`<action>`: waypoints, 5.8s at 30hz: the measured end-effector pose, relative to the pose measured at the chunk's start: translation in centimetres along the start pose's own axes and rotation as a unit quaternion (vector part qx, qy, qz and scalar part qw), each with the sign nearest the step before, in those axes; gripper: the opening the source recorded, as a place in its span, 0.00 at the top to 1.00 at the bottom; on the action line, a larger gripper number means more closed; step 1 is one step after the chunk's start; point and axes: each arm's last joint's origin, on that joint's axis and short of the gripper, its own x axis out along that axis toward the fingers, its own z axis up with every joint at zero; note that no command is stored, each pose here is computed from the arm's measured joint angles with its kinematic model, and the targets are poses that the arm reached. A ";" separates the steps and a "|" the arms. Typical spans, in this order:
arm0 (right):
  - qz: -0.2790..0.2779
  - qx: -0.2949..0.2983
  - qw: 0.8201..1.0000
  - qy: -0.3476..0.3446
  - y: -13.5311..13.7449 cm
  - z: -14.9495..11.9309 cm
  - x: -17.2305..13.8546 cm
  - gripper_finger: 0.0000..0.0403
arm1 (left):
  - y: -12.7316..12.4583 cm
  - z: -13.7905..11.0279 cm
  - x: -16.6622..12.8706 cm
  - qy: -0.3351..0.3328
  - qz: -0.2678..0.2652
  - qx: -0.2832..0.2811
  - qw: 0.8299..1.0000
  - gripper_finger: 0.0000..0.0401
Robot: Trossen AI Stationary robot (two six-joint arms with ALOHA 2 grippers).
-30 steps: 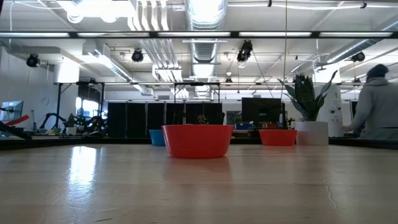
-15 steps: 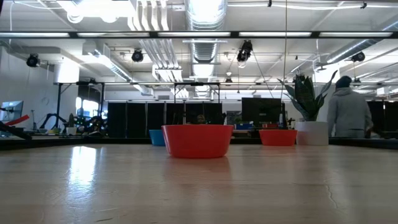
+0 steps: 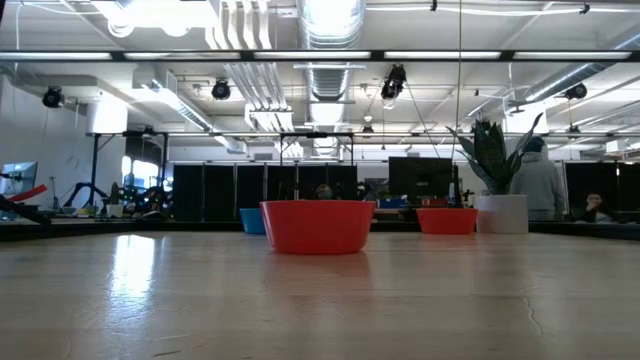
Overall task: Pick & Place Mini bowls
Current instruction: Stack the bottom blue bowl on top of the other blue bowl on the shelf, then stack the bottom orange bowl on the other orange bowl on the shelf
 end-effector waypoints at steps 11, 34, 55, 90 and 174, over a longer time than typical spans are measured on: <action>-0.032 -0.037 0.997 0.060 2.7 2.6 4.0 0.98 | 0.0 0.0 0.0 0.000 0.000 0.013 1.000 0.84; -0.077 -0.086 0.989 0.090 2.6 3.8 6.8 0.98 | 0.0 0.1 0.0 -0.001 -0.001 0.010 1.000 0.84; -0.082 -0.083 0.987 0.112 2.1 3.5 8.2 0.98 | -0.1 0.1 0.0 -0.001 -0.001 0.010 1.000 0.84; -0.045 -0.188 0.981 0.029 3.0 3.9 3.5 0.81 | -0.4 -0.2 0.0 0.035 -0.063 0.007 0.997 0.84; -0.071 -0.311 0.939 -0.131 3.4 3.5 -1.5 0.88 | -12.1 -19.1 2.8 0.327 -0.388 -0.043 0.861 0.85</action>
